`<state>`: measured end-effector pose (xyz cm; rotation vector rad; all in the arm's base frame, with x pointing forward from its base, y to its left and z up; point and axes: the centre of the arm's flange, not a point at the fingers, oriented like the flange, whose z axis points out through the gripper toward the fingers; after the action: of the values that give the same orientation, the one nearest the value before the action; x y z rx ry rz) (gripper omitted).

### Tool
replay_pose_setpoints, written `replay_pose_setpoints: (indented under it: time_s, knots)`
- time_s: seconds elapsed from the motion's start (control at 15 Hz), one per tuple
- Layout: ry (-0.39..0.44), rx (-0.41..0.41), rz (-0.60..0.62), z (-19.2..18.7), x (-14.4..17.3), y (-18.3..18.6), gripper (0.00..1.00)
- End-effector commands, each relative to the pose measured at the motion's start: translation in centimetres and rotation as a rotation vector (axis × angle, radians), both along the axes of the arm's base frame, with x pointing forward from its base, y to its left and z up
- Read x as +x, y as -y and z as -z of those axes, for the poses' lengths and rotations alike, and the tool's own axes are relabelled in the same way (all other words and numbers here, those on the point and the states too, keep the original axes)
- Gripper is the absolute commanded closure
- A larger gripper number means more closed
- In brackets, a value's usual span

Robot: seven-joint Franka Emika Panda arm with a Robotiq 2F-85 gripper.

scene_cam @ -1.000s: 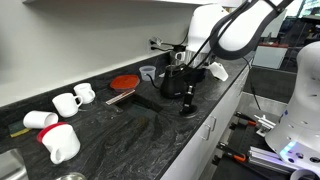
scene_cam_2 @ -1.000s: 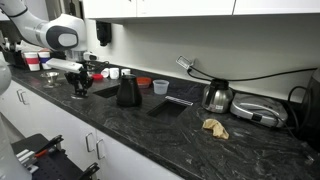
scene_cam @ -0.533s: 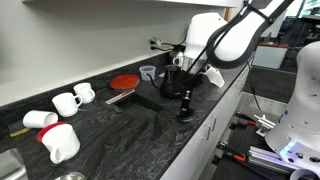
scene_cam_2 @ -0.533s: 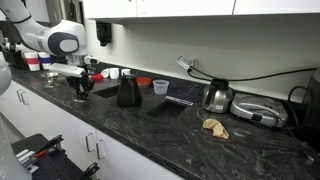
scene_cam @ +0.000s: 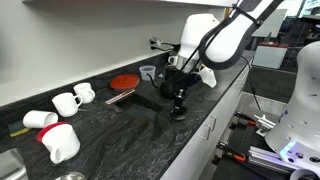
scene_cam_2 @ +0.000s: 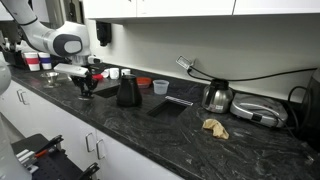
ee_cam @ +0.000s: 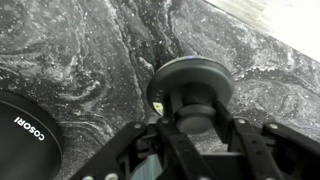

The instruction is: Remove the lid of the kettle

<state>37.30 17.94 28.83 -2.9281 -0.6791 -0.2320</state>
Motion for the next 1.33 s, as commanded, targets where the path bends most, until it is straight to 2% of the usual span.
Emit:
replay_pose_setpoints:
  time_s: [0.0,0.07,0.13,0.2,0.4,0.47,0.93,1.13,1.27]
  knots:
    - [0.01,-0.001,-0.006,0.6,0.9,-0.1,0.57]
    - [0.007,-0.001,-0.004,0.6,0.9,0.0,0.49]
    - [0.005,-0.001,-0.001,0.7,0.9,0.0,0.47]
    - [0.004,-0.002,0.003,0.7,0.9,0.1,0.4]
    - [0.006,0.0,0.013,0.6,1.0,0.3,0.07]
    - [0.01,0.001,0.018,0.4,1.1,0.5,0.02]
    - [0.03,0.011,0.035,-3.0,0.8,1.4,0.0]
    - [0.061,0.018,0.049,-5.3,0.3,1.8,0.0]
    - [0.05,0.028,0.048,-7.3,-0.2,1.8,0.0]
